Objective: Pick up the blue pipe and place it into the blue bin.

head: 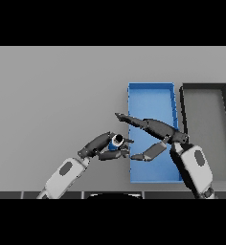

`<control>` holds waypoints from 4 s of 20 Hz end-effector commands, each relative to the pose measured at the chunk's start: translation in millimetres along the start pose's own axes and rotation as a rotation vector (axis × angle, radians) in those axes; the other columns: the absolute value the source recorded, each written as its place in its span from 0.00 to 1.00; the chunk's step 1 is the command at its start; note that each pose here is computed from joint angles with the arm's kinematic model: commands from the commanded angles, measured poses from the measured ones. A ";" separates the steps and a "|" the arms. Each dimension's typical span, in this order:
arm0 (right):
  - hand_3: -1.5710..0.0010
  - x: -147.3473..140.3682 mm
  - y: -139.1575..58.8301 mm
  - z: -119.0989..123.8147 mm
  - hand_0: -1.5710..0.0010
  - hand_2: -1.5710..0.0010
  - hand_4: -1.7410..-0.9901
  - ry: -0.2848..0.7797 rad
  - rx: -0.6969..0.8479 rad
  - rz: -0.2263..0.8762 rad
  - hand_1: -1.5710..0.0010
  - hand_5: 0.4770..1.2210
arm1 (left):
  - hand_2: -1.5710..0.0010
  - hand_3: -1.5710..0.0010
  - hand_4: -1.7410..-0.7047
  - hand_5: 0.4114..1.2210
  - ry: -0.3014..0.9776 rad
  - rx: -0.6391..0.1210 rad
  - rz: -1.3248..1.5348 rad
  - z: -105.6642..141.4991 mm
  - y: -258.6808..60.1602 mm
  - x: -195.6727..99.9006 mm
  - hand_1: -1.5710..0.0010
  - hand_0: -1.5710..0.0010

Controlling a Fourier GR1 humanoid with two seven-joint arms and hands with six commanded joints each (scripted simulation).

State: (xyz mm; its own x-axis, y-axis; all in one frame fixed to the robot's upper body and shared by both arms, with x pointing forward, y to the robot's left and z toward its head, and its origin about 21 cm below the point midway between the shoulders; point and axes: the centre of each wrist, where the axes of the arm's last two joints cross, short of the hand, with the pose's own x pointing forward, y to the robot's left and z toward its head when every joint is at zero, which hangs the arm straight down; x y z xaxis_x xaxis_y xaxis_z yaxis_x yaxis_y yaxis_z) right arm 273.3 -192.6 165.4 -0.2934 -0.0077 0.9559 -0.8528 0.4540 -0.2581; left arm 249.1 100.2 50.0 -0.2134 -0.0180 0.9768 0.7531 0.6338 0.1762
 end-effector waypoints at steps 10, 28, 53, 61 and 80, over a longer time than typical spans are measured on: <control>1.00 2.6 11.9 -65.3 1.00 1.00 0.71 0.032 0.152 0.035 1.00 0.03 | 0.00 0.01 0.25 1.00 -0.009 -0.022 -0.019 -4.2 7.9 -1.1 0.00 0.00; 0.05 2.1 27.7 -98.1 0.04 0.04 0.37 -0.073 0.290 0.035 0.04 0.89 | 0.00 0.02 0.01 1.00 -0.018 -0.023 -0.029 -3.4 9.3 1.5 0.00 0.00; 0.00 25.8 11.5 -95.2 0.00 0.00 0.33 -0.077 0.216 -0.273 0.00 1.00 | 0.99 0.99 0.79 0.14 0.138 -0.012 -0.081 7.4 10.7 -6.8 0.99 0.99; 0.00 119.6 -44.6 -115.0 0.00 0.00 0.33 -0.244 0.123 -0.203 0.00 1.00 | 1.00 1.00 0.79 0.09 0.152 -0.009 -0.104 9.2 13.6 -2.0 1.00 1.00; 0.00 -32.6 -140.5 -26.5 0.00 0.00 0.32 0.423 -0.649 -0.343 0.00 1.00 | 1.00 1.00 0.84 0.08 0.140 -0.008 -0.121 16.2 16.1 -0.7 1.00 1.00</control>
State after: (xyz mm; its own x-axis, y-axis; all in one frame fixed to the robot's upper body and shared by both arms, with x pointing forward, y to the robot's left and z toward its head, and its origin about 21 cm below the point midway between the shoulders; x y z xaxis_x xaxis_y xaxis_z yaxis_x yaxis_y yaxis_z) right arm 414.2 -232.7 173.6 0.2366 0.0388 0.9708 -0.4097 0.9100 0.0635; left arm 251.3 122.8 50.2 -0.2152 -0.2000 0.9559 0.7328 0.6140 0.2934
